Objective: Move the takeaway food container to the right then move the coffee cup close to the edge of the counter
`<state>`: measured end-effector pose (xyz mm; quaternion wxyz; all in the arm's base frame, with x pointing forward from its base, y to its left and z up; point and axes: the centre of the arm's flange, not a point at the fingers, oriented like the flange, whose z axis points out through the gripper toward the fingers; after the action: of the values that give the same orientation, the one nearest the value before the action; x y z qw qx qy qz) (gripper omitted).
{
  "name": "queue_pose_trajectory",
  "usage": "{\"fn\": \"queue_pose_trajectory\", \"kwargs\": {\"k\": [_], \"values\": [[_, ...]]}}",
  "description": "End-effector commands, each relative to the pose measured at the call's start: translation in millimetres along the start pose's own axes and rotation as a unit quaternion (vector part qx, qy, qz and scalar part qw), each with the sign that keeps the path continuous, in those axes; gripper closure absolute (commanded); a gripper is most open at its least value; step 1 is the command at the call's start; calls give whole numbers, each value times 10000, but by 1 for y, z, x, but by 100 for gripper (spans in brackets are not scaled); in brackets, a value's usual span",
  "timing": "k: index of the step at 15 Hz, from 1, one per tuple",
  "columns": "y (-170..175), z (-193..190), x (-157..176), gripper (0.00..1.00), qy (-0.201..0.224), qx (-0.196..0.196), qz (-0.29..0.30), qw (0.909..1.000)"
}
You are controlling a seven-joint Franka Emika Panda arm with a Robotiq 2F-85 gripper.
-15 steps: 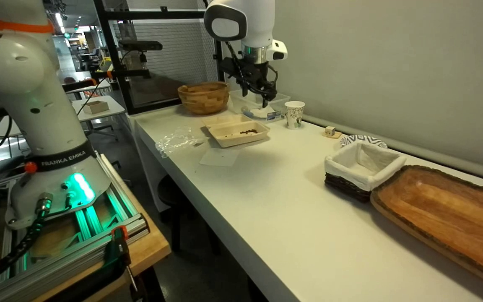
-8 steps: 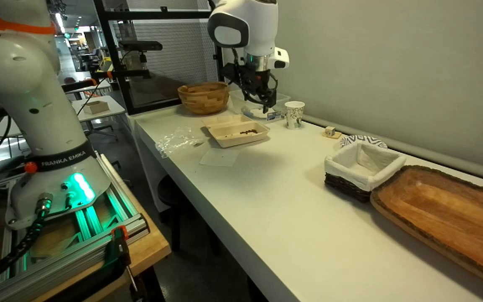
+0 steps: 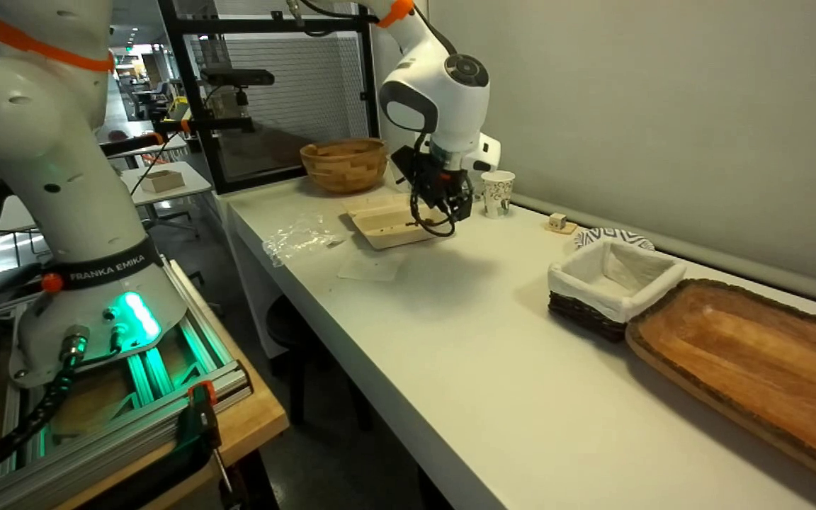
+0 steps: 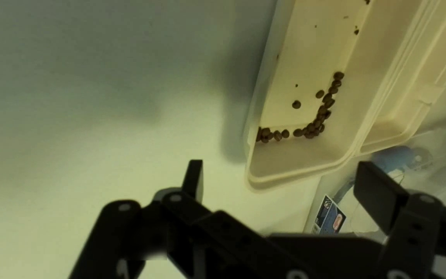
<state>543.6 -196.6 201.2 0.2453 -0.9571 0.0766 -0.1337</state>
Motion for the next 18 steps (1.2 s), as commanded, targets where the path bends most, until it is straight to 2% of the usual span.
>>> {"fn": "queue_pose_trajectory", "kwargs": {"k": [1, 6, 7, 8, 9, 10, 17, 18], "values": [[15, 38, 19, 0, 173, 244, 291, 9991], [21, 64, 24, 1, 176, 492, 562, 9971], [22, 67, 25, 16, 179, 523, 593, 9967], [21, 70, 25, 26, 160, 564, 638, 9962], [20, 73, 24, 31, 116, 590, 669, 9959], [18, 75, 24, 41, 89, 616, 697, 9956], [0, 73, 11, 95, -284, 665, 1003, 9923], [0, 73, 10, 100, -310, 660, 1044, 9919]]}}
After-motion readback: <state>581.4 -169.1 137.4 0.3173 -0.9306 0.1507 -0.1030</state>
